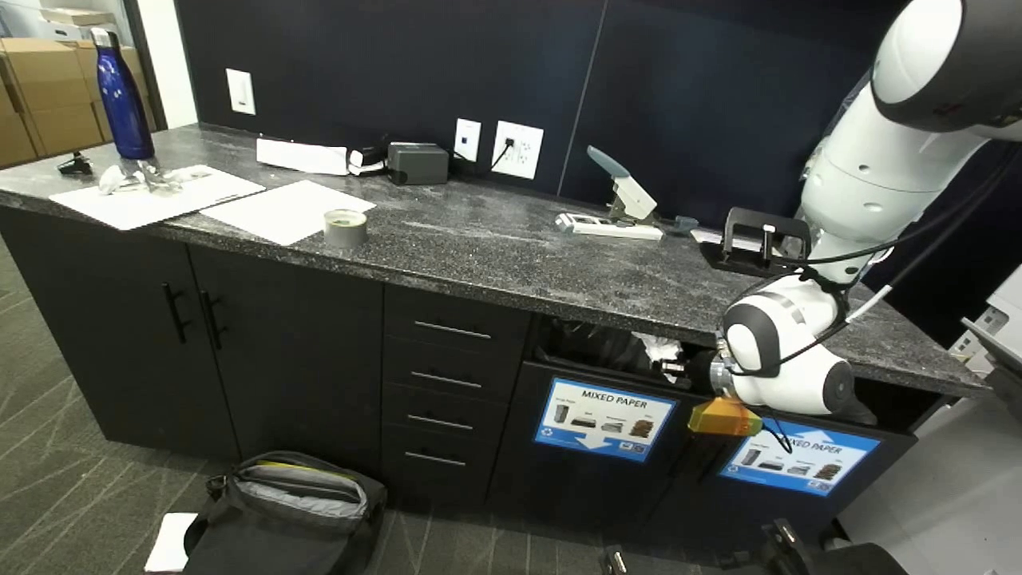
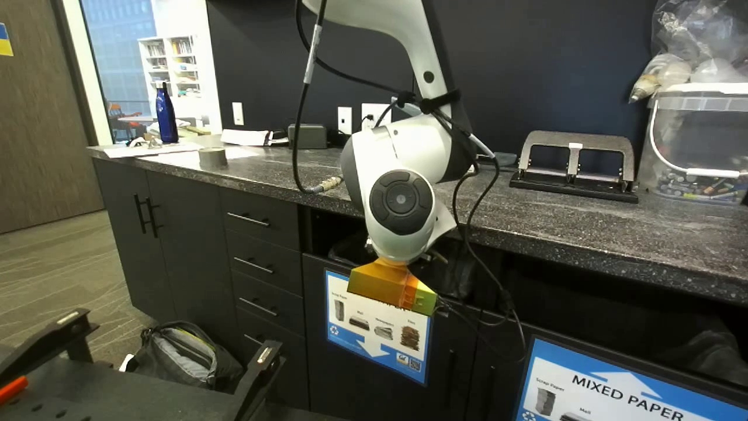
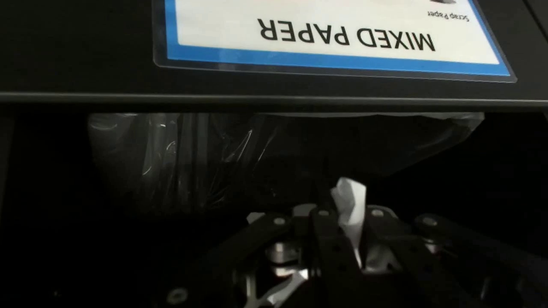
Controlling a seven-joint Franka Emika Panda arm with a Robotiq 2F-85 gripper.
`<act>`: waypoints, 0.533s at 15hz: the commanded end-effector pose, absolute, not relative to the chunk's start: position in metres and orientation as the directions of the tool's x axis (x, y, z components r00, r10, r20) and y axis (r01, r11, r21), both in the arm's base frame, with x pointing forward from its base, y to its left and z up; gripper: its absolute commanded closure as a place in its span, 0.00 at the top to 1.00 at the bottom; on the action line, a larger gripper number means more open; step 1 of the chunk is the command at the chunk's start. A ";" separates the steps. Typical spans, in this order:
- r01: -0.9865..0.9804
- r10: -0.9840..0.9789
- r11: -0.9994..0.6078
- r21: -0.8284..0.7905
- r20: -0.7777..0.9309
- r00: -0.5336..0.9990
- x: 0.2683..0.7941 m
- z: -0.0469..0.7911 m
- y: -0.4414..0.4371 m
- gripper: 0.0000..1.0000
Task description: Put all the white pieces of papers in the left bin
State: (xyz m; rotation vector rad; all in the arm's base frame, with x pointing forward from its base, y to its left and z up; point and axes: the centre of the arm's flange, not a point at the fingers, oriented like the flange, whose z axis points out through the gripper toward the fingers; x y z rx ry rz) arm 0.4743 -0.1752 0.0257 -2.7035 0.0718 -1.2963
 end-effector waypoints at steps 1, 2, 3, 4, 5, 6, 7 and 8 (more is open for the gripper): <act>0.036 -0.055 -0.995 -0.096 0.795 0.604 0.476 0.002 -0.125 0.11; 0.055 -0.031 -0.995 -0.083 0.785 0.619 0.477 -0.001 -0.124 0.10; 0.078 0.003 -0.995 -0.061 0.771 0.637 0.477 -0.006 -0.122 0.10; 0.091 0.017 -0.994 -0.056 0.757 0.653 0.477 -0.010 -0.118 0.10; 0.107 0.042 -0.993 -0.039 0.747 0.664 0.476 -0.013 -0.113 0.09; 0.113 0.047 -0.993 -0.039 0.740 0.671 0.478 -0.019 -0.108 0.10; 0.119 0.053 -0.992 -0.037 0.741 0.670 0.480 -0.021 -0.104 0.10; 0.124 0.062 -0.992 -0.028 0.742 0.667 0.484 -0.021 -0.103 0.11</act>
